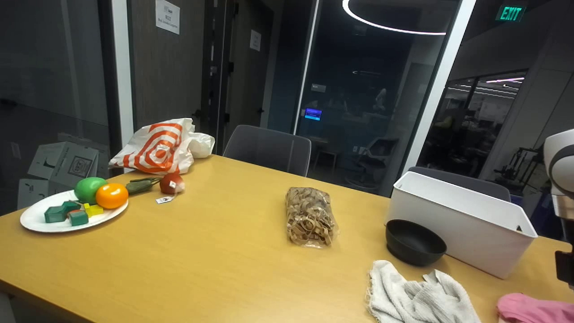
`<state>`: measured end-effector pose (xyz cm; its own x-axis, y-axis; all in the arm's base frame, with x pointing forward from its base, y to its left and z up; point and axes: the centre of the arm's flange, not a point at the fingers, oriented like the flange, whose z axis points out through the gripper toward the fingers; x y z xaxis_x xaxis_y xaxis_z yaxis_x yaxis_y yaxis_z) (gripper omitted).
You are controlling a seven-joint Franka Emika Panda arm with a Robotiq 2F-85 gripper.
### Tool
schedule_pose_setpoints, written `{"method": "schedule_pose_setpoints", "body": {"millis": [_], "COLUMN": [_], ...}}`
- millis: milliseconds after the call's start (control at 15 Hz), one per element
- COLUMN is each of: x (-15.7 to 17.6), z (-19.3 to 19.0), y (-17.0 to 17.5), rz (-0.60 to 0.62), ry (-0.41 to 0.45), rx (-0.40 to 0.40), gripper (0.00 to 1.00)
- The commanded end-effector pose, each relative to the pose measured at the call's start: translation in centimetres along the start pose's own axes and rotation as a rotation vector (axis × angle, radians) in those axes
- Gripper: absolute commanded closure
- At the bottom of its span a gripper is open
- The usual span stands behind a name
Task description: Separate the shirts on the table
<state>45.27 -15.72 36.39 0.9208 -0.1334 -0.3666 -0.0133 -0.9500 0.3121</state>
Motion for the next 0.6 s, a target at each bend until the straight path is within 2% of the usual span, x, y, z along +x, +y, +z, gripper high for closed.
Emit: {"method": "schedule_pose_setpoints", "body": {"millis": [0,400,467,533], "x": [1.4,2.5,2.7,2.9], "z": [1.8,4.5,4.7,4.8], "y": [2.5,4.3,4.4,4.4], "rz": [0.096,0.134,0.138,0.136], "ry": [-0.046,-0.034,-0.024,-0.017], "rx": [0.041,0.111,0.118,0.122], "gripper": [0.00,0.00,0.25,0.26]}}
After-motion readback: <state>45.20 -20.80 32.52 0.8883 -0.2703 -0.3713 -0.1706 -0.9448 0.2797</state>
